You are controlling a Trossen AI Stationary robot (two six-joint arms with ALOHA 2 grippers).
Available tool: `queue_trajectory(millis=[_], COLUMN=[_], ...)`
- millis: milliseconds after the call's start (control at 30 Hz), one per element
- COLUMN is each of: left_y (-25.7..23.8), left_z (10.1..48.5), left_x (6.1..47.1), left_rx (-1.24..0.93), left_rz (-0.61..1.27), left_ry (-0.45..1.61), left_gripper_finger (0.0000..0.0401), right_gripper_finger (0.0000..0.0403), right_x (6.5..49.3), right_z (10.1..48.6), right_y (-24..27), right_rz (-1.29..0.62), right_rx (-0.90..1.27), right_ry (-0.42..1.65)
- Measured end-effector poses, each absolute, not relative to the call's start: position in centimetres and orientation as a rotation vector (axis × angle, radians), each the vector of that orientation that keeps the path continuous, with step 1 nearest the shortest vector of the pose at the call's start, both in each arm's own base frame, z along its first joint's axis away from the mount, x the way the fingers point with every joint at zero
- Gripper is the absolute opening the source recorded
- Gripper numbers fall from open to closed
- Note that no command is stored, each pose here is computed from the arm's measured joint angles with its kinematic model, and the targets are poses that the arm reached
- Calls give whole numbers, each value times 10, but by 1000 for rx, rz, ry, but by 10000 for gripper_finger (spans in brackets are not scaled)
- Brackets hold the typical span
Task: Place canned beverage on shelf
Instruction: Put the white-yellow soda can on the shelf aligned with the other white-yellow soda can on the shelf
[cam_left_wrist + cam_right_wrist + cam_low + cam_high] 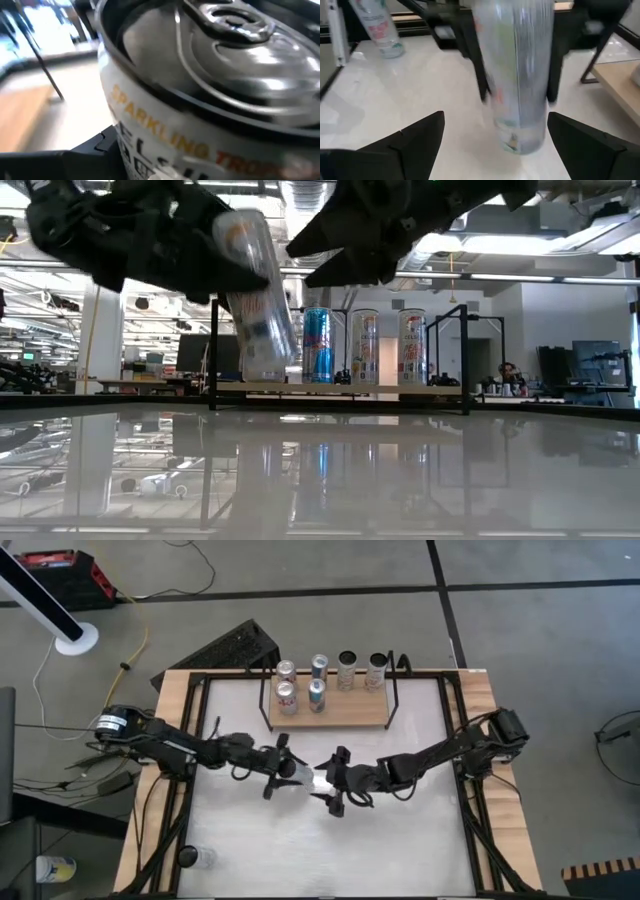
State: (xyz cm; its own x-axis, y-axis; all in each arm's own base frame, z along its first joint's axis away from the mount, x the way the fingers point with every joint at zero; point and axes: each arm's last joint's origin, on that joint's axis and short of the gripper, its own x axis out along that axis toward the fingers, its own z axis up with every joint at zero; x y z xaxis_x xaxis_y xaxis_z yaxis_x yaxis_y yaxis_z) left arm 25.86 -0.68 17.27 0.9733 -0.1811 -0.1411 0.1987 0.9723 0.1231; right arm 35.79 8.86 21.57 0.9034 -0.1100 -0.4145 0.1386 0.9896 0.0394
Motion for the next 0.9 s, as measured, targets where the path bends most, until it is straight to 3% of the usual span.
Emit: queue_trajectory(millis=[133, 333, 667, 900], left_y=[-12, -19, -19, -19], left_z=[173, 173, 173, 173], left_x=[267, 266, 267, 266], left_rx=[213, 248, 249, 251], left_rz=[-229, -262, -260, -258], left_ry=[235, 225, 222, 223], left_gripper_finger=[227, 227, 227, 227], right_gripper_finger=[377, 377, 377, 377], right_x=[356, 357, 368, 376], right_z=[216, 218, 229, 224], right_y=[93, 92, 79, 74], right_rz=[-153, -171, -151, -30], right_rx=[26, -92, -91, -84], right_ry=[423, 396, 257, 223])
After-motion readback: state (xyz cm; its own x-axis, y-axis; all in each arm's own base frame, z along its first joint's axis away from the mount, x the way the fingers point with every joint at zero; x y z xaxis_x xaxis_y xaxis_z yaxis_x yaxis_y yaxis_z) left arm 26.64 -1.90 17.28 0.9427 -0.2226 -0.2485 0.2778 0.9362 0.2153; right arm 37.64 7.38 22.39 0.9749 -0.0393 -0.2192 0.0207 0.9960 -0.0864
